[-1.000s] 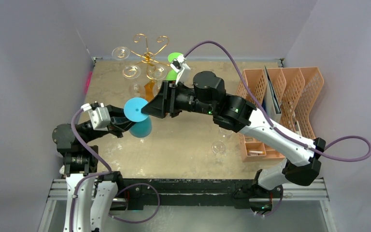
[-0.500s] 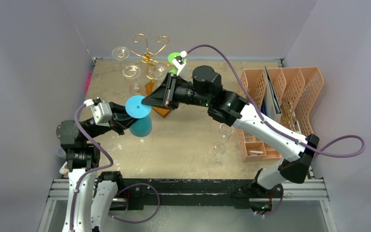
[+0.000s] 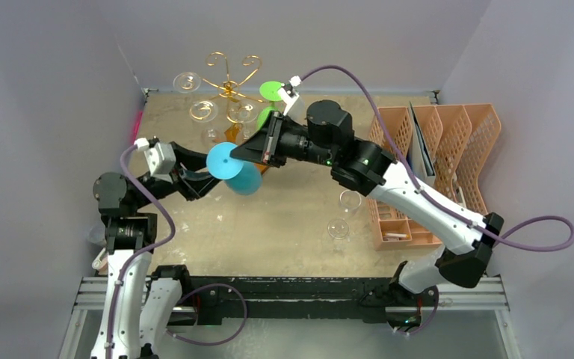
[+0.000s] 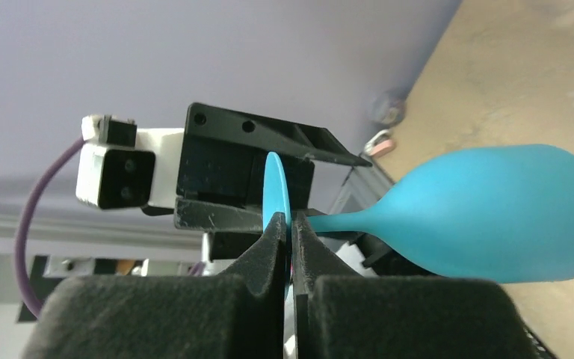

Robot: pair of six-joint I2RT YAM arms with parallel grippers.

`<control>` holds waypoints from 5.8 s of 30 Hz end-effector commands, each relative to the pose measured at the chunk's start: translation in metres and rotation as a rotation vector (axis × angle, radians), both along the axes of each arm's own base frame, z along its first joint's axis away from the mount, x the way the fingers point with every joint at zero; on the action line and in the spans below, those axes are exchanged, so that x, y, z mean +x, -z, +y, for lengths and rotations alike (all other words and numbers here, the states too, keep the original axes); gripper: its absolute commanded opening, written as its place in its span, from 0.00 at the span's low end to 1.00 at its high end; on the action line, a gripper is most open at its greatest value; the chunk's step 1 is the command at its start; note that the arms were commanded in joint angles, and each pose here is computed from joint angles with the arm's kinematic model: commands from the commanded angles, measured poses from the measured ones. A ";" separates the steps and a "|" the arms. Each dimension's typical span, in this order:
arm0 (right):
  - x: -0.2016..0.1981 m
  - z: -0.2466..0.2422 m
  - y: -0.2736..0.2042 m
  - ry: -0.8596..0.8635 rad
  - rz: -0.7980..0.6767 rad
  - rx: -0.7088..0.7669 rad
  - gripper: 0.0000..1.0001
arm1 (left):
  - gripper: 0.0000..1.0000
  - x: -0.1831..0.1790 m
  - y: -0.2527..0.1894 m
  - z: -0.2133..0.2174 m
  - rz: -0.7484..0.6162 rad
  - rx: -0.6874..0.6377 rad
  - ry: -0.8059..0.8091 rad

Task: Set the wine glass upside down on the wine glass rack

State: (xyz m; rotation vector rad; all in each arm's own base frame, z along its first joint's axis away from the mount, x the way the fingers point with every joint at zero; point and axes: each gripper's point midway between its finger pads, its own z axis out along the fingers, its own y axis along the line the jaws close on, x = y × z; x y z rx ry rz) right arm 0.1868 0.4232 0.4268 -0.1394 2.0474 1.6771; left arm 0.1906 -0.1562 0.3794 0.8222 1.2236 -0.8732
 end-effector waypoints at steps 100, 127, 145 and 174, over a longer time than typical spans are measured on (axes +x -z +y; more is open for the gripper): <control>0.308 0.007 -0.013 0.322 -0.484 0.097 0.00 | 0.47 0.064 0.025 0.055 0.254 -0.135 -0.500; 0.310 -0.034 -0.015 0.485 -0.357 0.011 0.00 | 0.47 0.063 0.025 0.055 0.252 -0.129 -0.502; 0.324 -0.056 -0.010 0.604 -0.357 -0.002 0.00 | 0.47 0.062 0.025 0.056 0.244 -0.126 -0.508; 0.365 -0.063 0.013 0.605 -0.219 0.050 0.06 | 0.48 0.061 0.025 0.056 0.245 -0.129 -0.509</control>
